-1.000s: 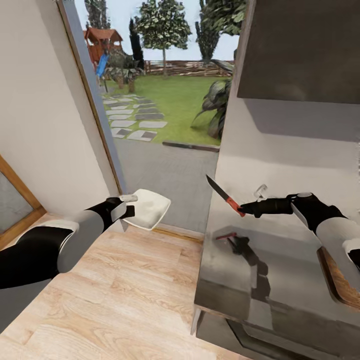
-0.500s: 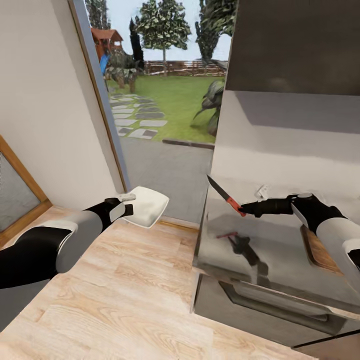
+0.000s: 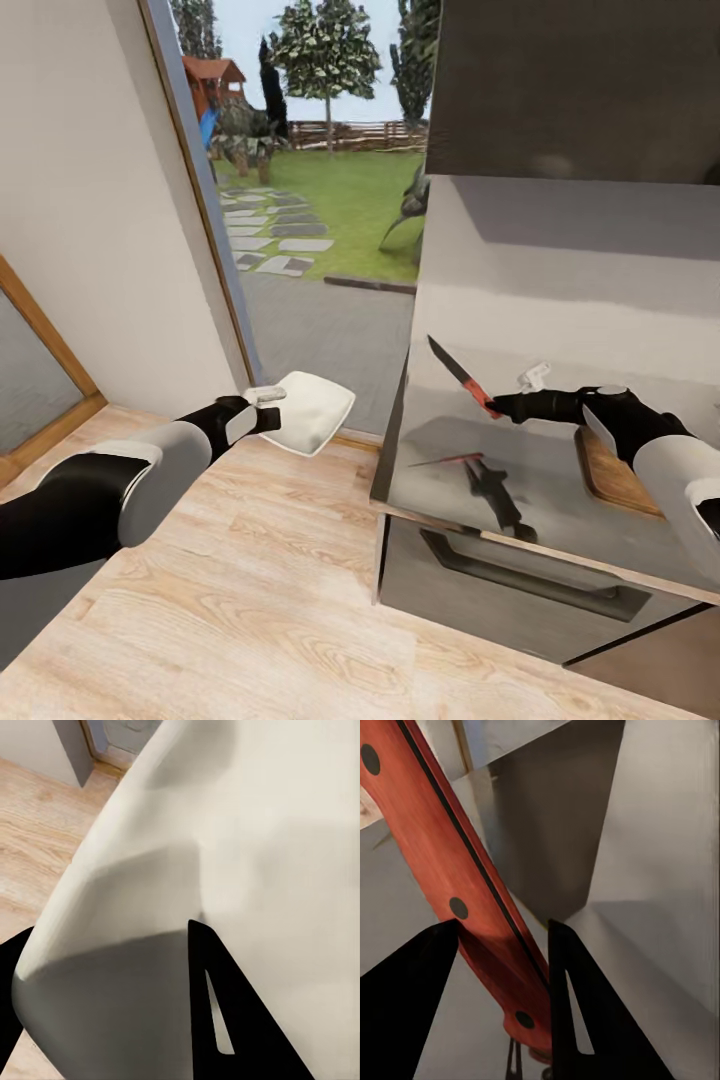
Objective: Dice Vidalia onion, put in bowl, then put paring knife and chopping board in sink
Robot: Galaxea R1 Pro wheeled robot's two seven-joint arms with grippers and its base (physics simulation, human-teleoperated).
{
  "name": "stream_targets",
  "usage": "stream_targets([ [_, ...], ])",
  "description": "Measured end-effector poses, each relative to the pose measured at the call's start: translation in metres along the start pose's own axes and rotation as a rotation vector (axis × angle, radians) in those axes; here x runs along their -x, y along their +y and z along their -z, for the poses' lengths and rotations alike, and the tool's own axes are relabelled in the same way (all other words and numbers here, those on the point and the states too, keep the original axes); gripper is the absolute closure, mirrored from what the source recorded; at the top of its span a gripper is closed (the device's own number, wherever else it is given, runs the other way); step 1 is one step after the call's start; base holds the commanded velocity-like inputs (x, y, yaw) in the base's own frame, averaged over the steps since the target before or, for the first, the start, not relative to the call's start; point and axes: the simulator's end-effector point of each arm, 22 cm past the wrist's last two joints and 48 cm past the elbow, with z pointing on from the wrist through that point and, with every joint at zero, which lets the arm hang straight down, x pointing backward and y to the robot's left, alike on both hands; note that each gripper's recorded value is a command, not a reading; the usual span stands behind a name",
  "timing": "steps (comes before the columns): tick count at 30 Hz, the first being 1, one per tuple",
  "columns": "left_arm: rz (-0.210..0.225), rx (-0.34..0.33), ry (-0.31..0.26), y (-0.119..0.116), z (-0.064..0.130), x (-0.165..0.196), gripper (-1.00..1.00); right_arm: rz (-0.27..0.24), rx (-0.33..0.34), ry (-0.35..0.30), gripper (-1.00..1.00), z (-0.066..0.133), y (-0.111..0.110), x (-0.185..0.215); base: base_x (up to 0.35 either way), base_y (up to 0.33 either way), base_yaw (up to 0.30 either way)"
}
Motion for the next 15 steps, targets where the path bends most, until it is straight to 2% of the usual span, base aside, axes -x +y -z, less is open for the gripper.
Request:
stream_targets([
  [7, 0.002, -0.01, -0.001, 0.0, 0.0, 0.001, 1.0, -0.003, -0.04, -0.004, 1.0, 0.0, -0.009, 0.001, -0.002, -0.001, 0.0],
  [15, -0.004, -0.023, -0.018, -0.009, 0.002, 0.008, 1.0, -0.006, -0.056, -0.006, 1.0, 0.0, -0.012, 0.002, 0.0, 0.0, 0.0],
])
